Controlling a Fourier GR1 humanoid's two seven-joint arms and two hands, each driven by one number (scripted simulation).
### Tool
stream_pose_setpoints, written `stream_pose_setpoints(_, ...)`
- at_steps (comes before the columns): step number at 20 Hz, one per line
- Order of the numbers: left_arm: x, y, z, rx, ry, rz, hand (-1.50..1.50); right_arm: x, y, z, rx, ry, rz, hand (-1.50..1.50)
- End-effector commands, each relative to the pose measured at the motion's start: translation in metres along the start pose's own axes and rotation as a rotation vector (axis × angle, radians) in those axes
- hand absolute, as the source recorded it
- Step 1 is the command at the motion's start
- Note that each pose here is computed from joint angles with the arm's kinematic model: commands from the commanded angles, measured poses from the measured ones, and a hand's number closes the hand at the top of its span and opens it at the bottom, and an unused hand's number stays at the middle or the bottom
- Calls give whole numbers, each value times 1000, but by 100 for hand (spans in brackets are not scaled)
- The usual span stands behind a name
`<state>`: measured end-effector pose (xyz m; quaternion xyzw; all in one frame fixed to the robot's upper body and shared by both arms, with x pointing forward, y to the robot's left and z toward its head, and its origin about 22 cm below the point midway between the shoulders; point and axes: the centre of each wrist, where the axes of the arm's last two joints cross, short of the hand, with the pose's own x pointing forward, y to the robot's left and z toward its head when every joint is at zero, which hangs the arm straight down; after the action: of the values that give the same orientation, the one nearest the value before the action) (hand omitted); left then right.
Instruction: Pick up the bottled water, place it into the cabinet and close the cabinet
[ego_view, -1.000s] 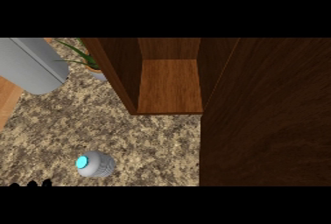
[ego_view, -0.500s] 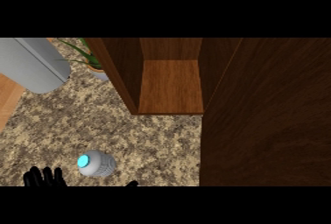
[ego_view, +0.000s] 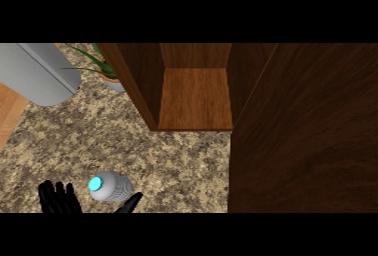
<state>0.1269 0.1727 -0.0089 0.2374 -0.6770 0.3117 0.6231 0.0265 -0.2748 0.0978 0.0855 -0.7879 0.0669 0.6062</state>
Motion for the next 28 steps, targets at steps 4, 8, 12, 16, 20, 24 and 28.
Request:
stream_pose_setpoints(4,-57,12,-28,25,7,28,-150,40,5,1,6,-74,39,-150)
stream_pose_setpoints(8,-84,45,-29,50,-7,31,-150,44,3,7,32,-42,34,-150)
stream_pose_setpoints(12,-103,51,-20,70,-11,45,-150,46,4,5,3,-55,45,-150)
stream_pose_setpoints(16,-120,38,-34,80,-3,14,-150,40,10,11,21,-65,40,-150)
stream_pose_setpoints(20,-135,38,-42,60,-2,111,-150,31,-7,8,-3,-75,64,-150)
stream_pose_setpoints(24,-143,35,-47,34,-20,219,-150,38,-2,15,30,-56,46,-150)
stream_pose_setpoints(28,-141,25,-51,4,-45,295,-150,45,-1,18,20,-67,58,-150)
